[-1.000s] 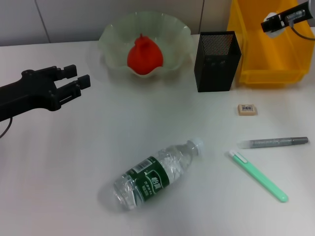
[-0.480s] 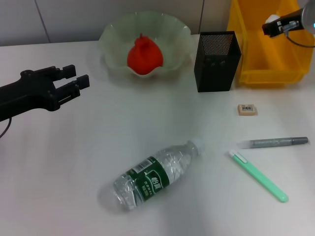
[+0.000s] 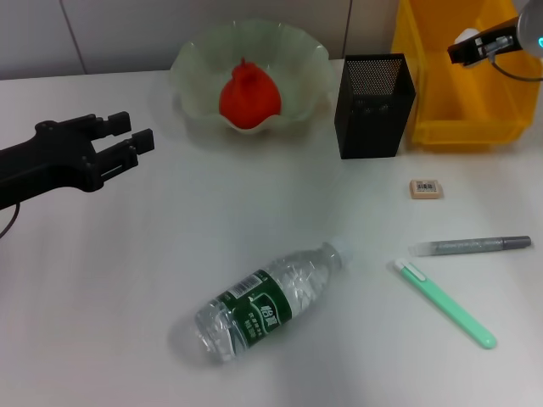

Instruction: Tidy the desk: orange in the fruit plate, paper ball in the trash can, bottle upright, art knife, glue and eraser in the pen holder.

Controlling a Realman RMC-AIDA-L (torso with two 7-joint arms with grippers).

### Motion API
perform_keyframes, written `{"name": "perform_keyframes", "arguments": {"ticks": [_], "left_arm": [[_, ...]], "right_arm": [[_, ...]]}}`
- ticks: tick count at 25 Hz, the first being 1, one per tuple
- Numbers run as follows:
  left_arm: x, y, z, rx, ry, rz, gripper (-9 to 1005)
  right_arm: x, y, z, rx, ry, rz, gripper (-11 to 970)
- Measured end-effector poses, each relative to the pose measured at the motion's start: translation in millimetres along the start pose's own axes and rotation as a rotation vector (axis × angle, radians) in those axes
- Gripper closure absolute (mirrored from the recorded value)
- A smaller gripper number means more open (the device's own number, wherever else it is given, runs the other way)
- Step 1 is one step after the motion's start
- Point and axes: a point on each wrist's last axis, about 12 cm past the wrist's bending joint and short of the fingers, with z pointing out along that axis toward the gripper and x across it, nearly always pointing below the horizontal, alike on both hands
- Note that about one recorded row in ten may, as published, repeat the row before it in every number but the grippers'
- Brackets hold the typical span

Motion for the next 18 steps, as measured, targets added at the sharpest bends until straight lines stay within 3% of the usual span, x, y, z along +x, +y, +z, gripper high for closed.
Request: {"name": "perform_keyframes", "arguments": {"ticks": [11, 18], "left_arm": [[2, -1.9, -3, 0.015, 0.003, -0.024, 526], [-1, -8.4, -4, 0.082, 0.0, -0.052, 526]], "right_arm": [[-1, -1.8, -1, 0.004, -0.003, -0.015, 366], [-2, 1.8, -17, 0.012, -0.057, -0.015, 367]]}}
